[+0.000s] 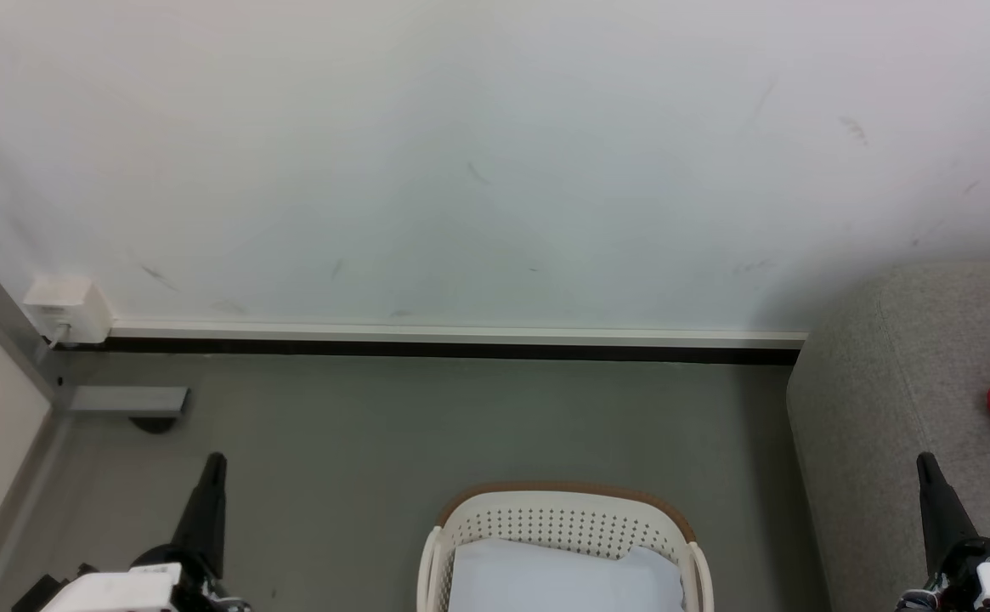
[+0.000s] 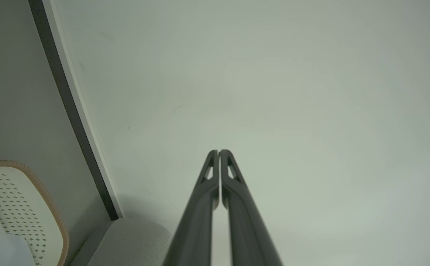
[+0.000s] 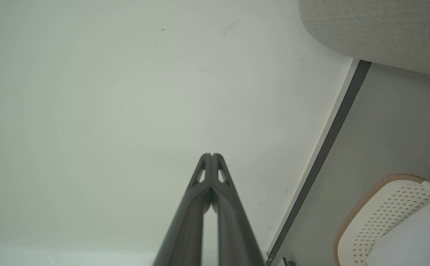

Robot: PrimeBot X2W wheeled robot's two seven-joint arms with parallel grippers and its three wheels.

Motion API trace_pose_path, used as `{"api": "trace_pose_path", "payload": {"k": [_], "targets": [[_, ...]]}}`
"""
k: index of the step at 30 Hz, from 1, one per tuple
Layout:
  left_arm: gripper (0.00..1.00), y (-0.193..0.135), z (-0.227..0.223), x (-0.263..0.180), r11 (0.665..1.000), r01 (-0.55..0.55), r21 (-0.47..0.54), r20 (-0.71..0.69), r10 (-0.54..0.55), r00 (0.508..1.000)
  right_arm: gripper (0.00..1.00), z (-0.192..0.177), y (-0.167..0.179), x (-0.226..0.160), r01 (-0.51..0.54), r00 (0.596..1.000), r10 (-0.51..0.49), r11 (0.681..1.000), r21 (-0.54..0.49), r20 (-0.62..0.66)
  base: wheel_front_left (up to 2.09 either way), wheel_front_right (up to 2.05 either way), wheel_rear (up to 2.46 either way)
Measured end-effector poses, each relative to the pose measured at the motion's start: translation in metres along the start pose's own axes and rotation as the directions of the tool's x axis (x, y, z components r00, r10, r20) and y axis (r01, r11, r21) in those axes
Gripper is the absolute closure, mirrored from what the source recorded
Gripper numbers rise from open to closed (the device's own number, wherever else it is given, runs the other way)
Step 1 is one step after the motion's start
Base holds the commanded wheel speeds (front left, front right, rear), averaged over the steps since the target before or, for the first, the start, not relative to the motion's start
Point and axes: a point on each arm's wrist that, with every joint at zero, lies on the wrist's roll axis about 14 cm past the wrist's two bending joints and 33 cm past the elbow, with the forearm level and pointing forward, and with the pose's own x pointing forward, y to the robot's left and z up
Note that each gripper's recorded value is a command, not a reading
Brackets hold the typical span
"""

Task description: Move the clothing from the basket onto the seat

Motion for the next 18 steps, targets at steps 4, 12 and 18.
{"api": "trace_pose_path", "payload": {"k": [4,12,18], "targets": [[1.00,0.0000,0.0000,0.0000,1.000,0.000,0.000,0.000,0.000,1.000,1.00,0.0000,0.0000,0.0000,0.000,1.000,0.000,1.000,0.000,0.000,0.00,0.00,0.00],[1.00,0.0000,0.0000,0.0000,1.000,0.000,0.000,0.000,0.000,1.000,1.00,0.0000,0.0000,0.0000,0.000,1.000,0.000,1.000,0.000,0.000,0.00,0.00,0.00],[1.00,0.0000,0.0000,0.0000,1.000,0.000,0.000,0.000,0.000,1.000,1.00,0.0000,0.0000,0.0000,0.000,1.000,0.000,1.000,0.000,0.000,0.00,0.00,0.00]]}}
